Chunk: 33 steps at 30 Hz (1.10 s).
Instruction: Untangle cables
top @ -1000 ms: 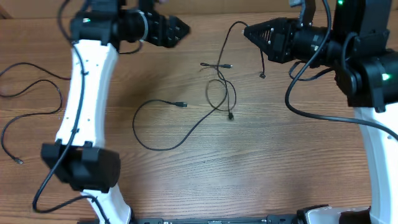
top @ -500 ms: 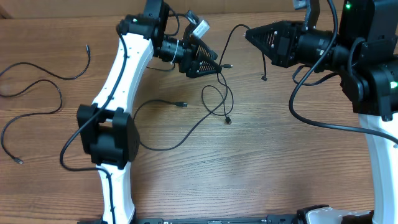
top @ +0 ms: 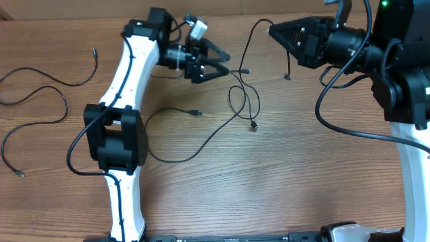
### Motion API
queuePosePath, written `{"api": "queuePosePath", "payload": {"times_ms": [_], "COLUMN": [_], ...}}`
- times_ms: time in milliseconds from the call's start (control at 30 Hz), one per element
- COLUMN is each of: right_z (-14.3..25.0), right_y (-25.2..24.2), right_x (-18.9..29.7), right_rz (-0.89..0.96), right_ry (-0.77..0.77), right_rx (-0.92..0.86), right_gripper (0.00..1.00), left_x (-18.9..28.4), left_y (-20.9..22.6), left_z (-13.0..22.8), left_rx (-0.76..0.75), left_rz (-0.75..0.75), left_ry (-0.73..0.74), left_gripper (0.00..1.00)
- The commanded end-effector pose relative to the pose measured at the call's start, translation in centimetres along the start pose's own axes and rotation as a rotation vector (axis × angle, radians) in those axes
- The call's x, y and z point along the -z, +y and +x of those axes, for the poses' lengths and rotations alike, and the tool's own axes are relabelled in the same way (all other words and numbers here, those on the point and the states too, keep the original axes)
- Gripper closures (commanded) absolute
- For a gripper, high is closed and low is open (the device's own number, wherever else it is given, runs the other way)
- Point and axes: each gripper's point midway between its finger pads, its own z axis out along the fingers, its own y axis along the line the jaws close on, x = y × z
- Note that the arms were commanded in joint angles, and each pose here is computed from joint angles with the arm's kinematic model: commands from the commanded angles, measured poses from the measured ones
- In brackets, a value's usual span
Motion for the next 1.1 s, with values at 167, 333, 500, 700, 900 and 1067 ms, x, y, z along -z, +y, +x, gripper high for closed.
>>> {"api": "queuePosePath", "payload": {"times_ms": [167,333,500,700,900,1067], "right_z": [-0.7,-0.8,-0.8,-1.7,-1.7,-0.8], "right_y": [1.6,1.6,1.5,-0.8,-6.2,-8.2], "right_x": [1.3,1.3,1.3,1.4,1.7,1.2], "right_rz": [-0.019,-0.019,-0.013,0.12,0.381,0.446], "right_ry": [-0.032,-0.035,-0.038,-0.086,-0.112,-0.071], "right_rx": [0.034,0.036,0.037,0.03,-0.024,-0.056], "right_gripper": [0.96,0.96,0.96,0.96,0.56,0.17], "left_x": [-4.2,-6.1,-5.2,-0.6,5.1,9.5], "left_y": [-2.7,-3.5,-2.6,-0.7,-0.5,-5.8], "left_z": [-0.2,0.5,0.1,-2.4,-7.8,-13.6], "left_rx": [-0.14,-0.135,-0.147,-0.053,-0.007,-0.105], "left_rz": [0.137,0.166,0.135,-0.064,-0.53,-0.744], "left_ry": [-0.019,0.016,0.016,0.059,0.128,0.019], "left_gripper": [0.18,0.33,0.96,0.96,0.96,0.96]}}
